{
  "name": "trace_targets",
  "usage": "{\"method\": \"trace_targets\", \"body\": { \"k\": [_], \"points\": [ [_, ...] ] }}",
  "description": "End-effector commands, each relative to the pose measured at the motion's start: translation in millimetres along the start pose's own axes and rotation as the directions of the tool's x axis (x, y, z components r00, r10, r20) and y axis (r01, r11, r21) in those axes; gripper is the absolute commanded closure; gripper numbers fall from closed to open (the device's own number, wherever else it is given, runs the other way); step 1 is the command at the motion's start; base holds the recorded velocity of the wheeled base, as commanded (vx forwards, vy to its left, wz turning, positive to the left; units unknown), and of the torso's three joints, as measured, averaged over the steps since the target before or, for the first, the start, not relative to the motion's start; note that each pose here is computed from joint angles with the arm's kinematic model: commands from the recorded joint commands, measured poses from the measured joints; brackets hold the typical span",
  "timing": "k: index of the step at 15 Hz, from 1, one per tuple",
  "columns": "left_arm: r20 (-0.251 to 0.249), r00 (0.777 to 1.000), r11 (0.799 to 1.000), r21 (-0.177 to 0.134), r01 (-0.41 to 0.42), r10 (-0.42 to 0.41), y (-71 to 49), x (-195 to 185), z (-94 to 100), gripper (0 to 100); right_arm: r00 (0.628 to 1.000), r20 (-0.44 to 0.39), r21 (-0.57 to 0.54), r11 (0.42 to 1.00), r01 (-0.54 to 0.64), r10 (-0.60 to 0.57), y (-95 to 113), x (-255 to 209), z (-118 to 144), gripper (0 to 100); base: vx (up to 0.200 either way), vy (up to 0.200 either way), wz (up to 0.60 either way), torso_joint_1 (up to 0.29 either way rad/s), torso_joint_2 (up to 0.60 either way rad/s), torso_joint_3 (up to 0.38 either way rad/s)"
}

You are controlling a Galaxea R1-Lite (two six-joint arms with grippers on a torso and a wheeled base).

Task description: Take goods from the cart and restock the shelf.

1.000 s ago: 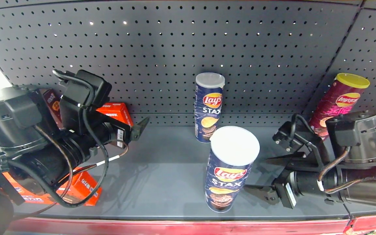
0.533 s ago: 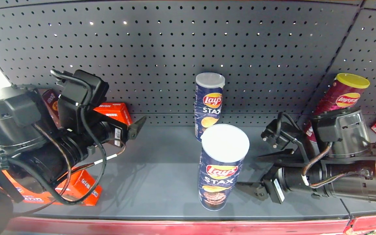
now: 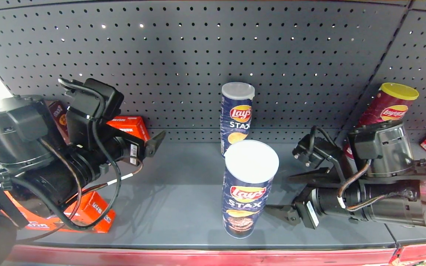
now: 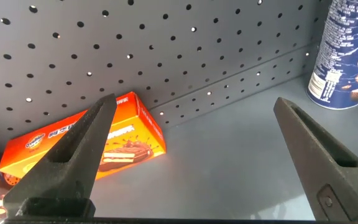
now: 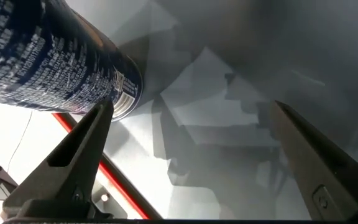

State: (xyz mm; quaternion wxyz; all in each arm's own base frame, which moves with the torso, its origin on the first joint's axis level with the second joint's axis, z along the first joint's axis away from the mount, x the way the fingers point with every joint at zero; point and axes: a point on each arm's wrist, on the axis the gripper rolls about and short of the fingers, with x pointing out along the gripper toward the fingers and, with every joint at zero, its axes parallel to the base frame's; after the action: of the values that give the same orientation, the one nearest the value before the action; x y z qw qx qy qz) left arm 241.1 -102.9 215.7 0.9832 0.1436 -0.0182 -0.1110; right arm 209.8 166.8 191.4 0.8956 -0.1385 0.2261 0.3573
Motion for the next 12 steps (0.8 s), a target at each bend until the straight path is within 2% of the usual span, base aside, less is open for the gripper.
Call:
{"method": "trace_targets", "body": {
  "k": [1,6,9,10,11,12],
  "points": [
    [-0.001,1.000,1.000,0.000,0.000,0.000,-0.3,1,-0.3,0,1.000,0.000,-0.003,1.000,-0.005,0.005,1,3,2,0,0.000,0.000,0.00,0.000,0.00,0.000],
    [-0.002,1.000,1.000,0.001,0.001,-0.001,-0.5,1,-0.6,0,1.000,0.008,-0.001,1.000,-0.001,0.001,1,-1,2,0,0.000,0.000,0.00,0.000,0.00,0.000],
    [0.017,1.000,1.000,-0.005,-0.008,0.008,4.9,-16,4.3,0,0.990,0.130,0.021,0.998,0.058,-0.060,-11,-32,8,0,0.000,0.000,0.00,0.000,0.00,0.000],
    [0.031,0.999,1.000,-0.008,-0.012,0.013,7.9,-25,7.6,0,0.980,0.181,0.029,0.996,0.081,-0.085,-15,-48,13,0,0.000,0.000,0.00,0.000,0.00,0.000],
    [0.050,0.999,1.000,-0.010,-0.008,0.009,11.2,-47,10.7,0,0.954,0.274,0.036,0.993,0.112,-0.118,-16,-81,20,0,0.000,0.000,0.00,0.000,0.00,0.000],
    [0.064,0.998,1.000,-0.015,-0.007,0.008,13.3,-58,13.5,0,0.944,0.307,0.038,0.992,0.118,-0.124,-15,-93,20,0,0.000,0.000,0.00,0.000,0.00,0.000]
  ]
}}
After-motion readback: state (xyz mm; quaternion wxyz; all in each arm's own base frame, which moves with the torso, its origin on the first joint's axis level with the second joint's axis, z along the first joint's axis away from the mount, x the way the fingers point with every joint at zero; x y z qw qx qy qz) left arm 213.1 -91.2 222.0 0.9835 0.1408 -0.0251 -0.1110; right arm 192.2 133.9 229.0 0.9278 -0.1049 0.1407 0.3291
